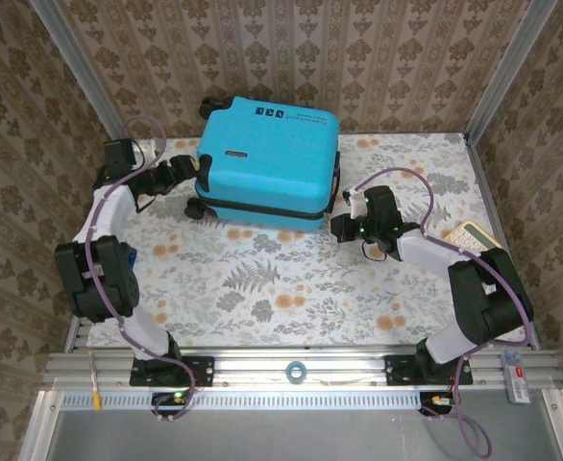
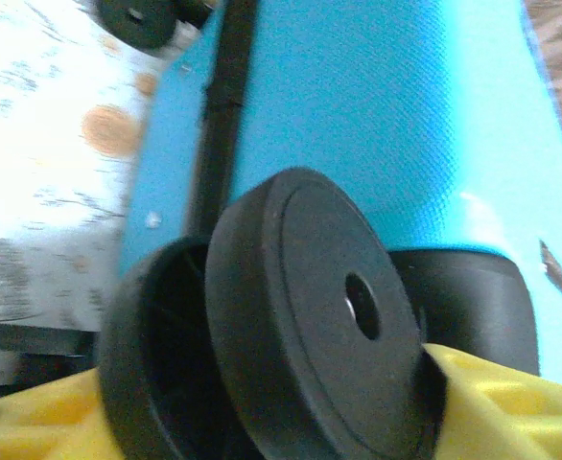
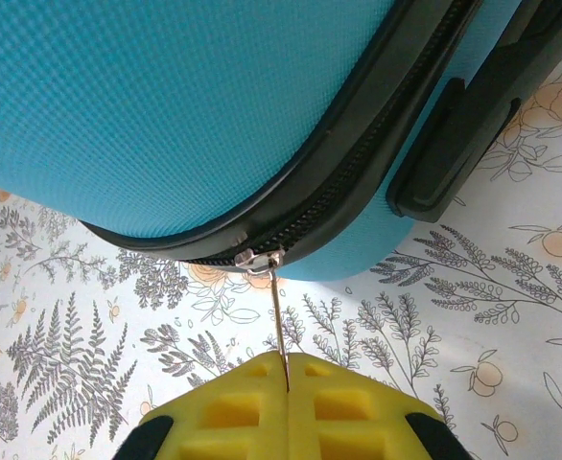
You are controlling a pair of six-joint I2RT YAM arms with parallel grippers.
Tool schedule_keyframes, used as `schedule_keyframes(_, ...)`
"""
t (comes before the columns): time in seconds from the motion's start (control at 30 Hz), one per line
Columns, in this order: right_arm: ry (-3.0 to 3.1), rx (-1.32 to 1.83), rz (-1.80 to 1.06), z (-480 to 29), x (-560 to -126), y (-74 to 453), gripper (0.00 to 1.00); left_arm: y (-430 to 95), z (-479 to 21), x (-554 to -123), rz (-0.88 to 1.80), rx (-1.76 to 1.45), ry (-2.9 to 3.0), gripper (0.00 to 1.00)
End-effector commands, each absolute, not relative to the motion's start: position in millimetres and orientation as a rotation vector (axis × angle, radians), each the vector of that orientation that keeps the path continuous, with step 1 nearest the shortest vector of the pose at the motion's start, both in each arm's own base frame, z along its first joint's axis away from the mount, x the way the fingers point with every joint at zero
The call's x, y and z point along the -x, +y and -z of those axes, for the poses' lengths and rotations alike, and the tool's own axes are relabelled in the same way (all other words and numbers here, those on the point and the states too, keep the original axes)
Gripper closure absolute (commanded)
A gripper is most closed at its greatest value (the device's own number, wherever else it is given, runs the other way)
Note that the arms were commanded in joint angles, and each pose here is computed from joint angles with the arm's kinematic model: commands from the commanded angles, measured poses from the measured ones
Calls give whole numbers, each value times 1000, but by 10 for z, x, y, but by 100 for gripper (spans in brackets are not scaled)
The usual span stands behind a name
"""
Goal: Pack the luggage
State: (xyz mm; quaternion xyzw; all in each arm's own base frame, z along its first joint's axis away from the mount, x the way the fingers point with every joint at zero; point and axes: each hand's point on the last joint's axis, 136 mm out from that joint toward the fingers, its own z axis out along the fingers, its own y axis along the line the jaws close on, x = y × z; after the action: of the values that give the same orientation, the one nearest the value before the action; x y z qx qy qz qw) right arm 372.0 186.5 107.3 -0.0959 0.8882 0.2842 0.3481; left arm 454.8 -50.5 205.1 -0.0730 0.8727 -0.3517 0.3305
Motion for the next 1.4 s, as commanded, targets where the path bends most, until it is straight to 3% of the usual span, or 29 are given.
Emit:
schedule_keyframes(0.0,2296,242,-674,-1107,-3765,1786,100,-8,-2060,-4474,505,232,2321,30)
schedule_keyframes(0.33,2281,239,-700,-1078,-3754,1835,100,-289,-2540,-4290,180,91,2308,27)
schedule_keyframes(0.87,2260,201,-700,-1080,-3759,1831,100,-2609,-2961,-4349,208,-493,2186,22)
schedule_keyframes(1.37,2257,201,-698,-1041,-3709,1824,100,-3828,-2698,-4298,97,-728,2136,13)
